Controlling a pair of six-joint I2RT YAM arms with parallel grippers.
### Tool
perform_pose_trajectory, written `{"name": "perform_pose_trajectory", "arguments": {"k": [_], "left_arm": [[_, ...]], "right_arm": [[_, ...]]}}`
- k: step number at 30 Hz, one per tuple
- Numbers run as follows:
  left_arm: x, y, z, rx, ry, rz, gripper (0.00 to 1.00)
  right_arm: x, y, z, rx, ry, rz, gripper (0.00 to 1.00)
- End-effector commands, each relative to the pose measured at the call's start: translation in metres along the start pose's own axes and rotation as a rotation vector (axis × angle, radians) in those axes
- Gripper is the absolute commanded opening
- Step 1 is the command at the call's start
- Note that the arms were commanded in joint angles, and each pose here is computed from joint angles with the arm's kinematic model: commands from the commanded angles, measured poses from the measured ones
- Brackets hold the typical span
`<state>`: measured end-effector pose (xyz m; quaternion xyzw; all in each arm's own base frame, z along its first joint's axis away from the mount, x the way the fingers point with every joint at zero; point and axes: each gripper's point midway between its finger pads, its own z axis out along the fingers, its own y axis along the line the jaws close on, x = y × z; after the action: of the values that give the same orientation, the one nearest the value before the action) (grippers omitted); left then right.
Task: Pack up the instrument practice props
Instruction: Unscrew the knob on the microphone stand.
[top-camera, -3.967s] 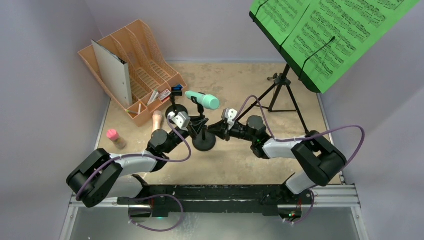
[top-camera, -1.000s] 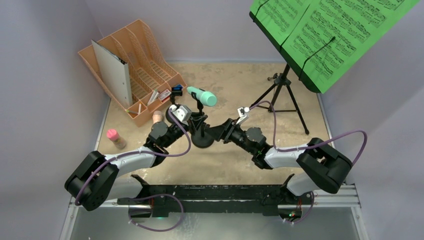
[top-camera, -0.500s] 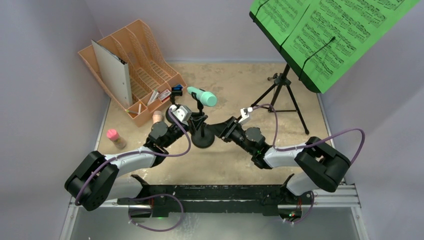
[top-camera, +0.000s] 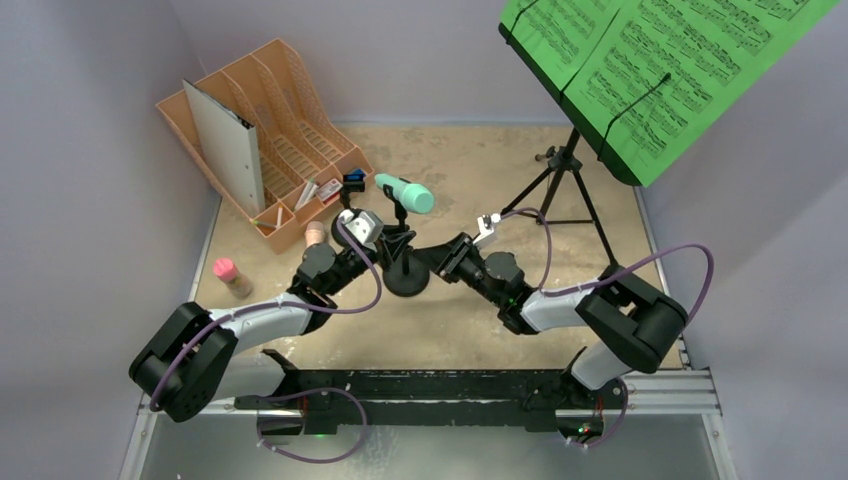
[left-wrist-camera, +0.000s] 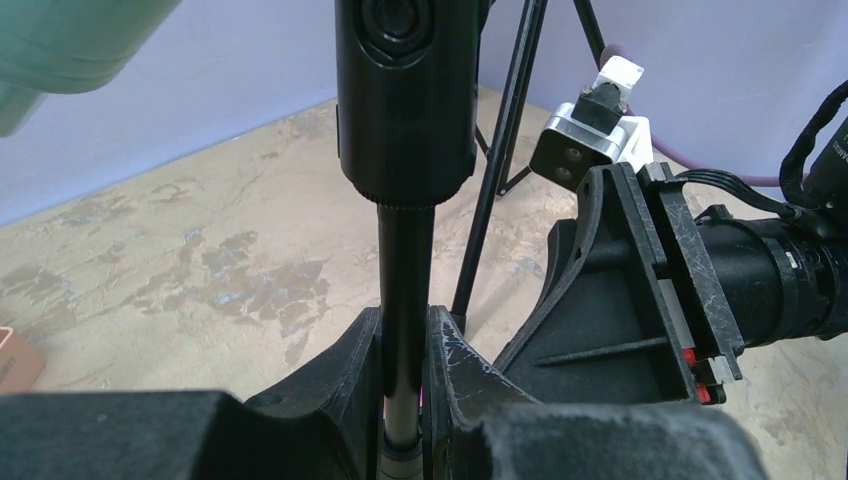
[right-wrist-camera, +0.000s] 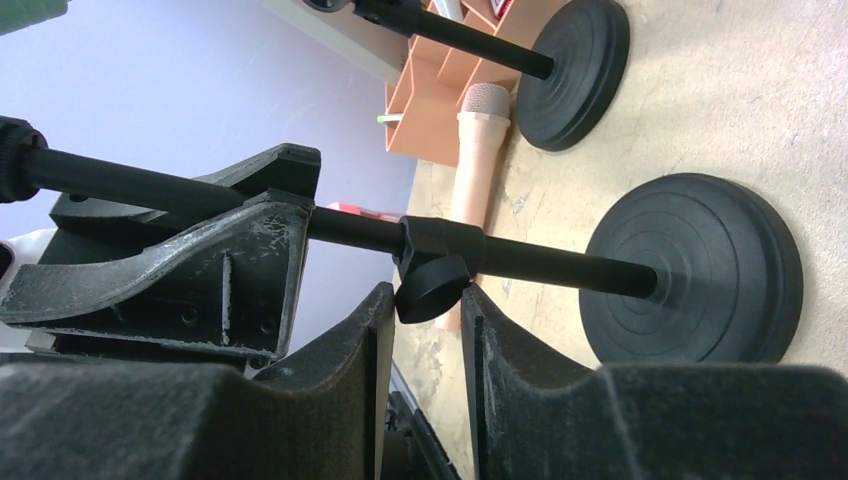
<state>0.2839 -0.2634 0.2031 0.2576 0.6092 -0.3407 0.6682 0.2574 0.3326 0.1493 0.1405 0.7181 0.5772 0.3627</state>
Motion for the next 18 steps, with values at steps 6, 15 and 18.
{"name": "perform_pose_trajectory", "arguments": {"k": [6,15,18], "left_arm": [[-0.008,-0.012,0.0,0.057,-0.014,-0.025,0.0],[-0.007,-0.012,0.0,0.055,-0.013,-0.026,0.0],[-0.007,-0.012,0.0,0.054,-0.013,-0.024,0.0]], "right_arm": [[-0.017,0.027,0.007,-0.1,-0.055,-0.041,0.12],[-0.018,0.043,0.004,-0.208,-0.062,-0.271,0.0],[-0.02,0.042,0.003,-0.202,-0.07,-0.368,0.0]]}}
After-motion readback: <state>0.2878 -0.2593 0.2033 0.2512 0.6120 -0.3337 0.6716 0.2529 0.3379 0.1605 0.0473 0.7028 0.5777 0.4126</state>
